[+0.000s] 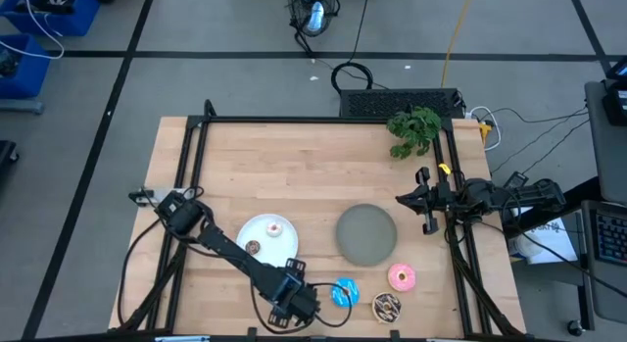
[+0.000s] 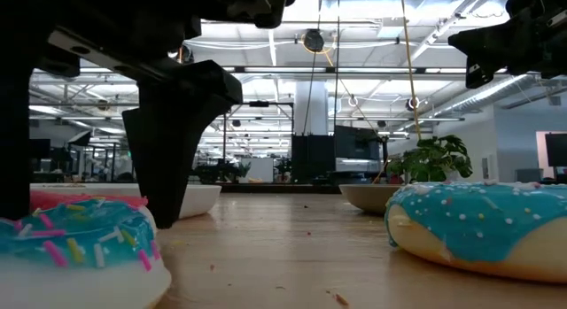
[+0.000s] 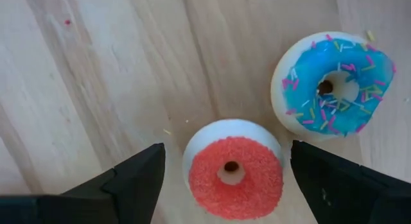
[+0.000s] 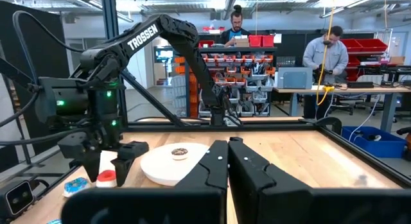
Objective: Pick & Place donuts
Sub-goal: Put the small orange donut on the white plate
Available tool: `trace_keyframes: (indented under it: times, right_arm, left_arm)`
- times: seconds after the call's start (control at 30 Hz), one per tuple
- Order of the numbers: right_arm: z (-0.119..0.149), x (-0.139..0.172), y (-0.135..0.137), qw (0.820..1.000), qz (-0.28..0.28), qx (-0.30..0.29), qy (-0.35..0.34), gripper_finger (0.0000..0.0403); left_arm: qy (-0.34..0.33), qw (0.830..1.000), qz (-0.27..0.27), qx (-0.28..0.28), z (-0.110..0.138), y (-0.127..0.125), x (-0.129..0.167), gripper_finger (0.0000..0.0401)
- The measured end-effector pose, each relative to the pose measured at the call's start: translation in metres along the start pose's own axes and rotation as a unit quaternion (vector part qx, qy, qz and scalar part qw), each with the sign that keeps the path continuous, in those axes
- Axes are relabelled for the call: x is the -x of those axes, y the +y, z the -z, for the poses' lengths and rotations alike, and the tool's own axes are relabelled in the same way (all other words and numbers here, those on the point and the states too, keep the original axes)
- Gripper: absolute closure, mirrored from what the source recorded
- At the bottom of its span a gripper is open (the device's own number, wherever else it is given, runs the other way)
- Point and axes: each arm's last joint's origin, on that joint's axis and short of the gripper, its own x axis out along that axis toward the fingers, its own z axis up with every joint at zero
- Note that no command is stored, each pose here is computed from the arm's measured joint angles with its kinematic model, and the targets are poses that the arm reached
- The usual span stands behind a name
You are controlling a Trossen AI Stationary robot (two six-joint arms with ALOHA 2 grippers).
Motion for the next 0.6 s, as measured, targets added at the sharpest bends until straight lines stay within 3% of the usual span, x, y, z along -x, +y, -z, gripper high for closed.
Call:
trace_keyframes:
  times: [0.6]
  right_arm:
    - [0.0000, 0.0000, 0.0000, 1.000, 0.000, 0.000, 0.000, 0.0403]
  left_arm:
    - [-0.003, 1.000, 0.016, 0.023, -0.0028, 0.0041, -0.0001, 0.0190]
